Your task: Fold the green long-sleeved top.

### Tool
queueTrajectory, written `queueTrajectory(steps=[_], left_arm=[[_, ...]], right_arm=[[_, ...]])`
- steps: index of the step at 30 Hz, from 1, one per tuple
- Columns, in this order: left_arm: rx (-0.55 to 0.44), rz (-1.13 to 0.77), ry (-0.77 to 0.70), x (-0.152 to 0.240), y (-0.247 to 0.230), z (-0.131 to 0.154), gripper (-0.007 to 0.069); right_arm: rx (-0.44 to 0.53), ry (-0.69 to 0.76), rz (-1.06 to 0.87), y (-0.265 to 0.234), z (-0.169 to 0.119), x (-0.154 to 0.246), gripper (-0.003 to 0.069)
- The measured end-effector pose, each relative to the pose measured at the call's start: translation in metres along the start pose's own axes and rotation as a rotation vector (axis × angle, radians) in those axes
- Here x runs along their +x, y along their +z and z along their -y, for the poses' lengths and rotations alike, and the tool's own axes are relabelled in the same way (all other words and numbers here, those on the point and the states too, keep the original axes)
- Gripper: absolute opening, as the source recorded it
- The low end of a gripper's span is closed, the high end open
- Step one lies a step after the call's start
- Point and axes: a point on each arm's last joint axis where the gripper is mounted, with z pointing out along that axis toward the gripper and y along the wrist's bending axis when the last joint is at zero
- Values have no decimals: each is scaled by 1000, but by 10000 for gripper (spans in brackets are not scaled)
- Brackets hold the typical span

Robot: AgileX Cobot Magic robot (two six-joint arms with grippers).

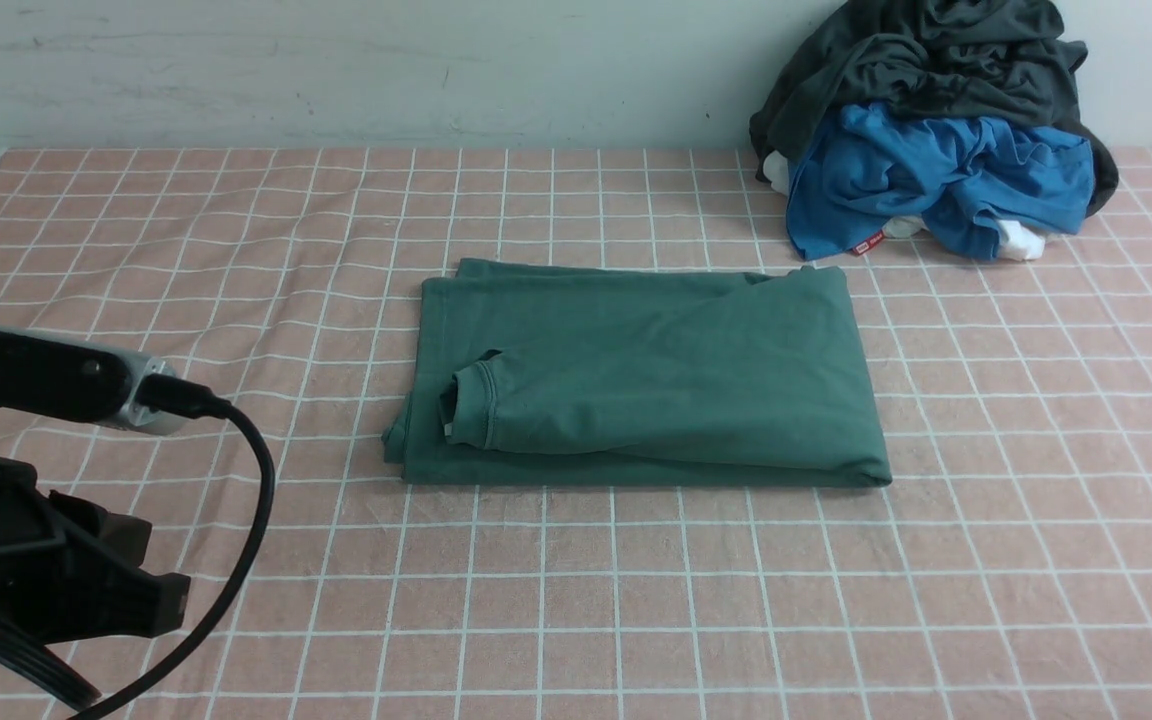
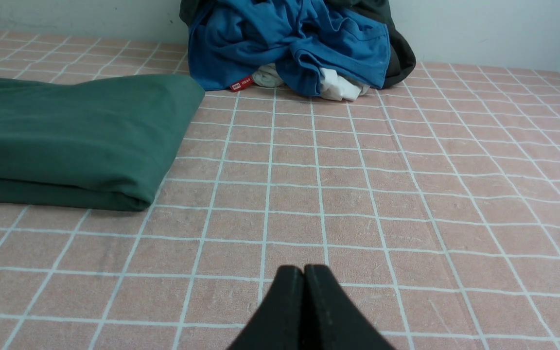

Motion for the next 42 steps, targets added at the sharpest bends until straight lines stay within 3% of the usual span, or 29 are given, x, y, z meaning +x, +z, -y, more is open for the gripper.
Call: queueTrajectory(steps=[6,14,20,33,42], left_arm=[[-1,88,5,25,-14,1,-3],[-127,333,148,117,-35,-8,-3],[-193,409,65,154,-15,-13,-3],[-153,489,36,155,-7,-9,-3],[-129,491,97,155,-6,-6,-3]], right_arm=[[0,-1,0,0,0,0,-14],[0,-1,0,0,0,0,-14],[0,-1,-1,0,0,0,-14],[2,-7,-1,0,0,0,-14],[2,-7,-1,0,0,0,-14]])
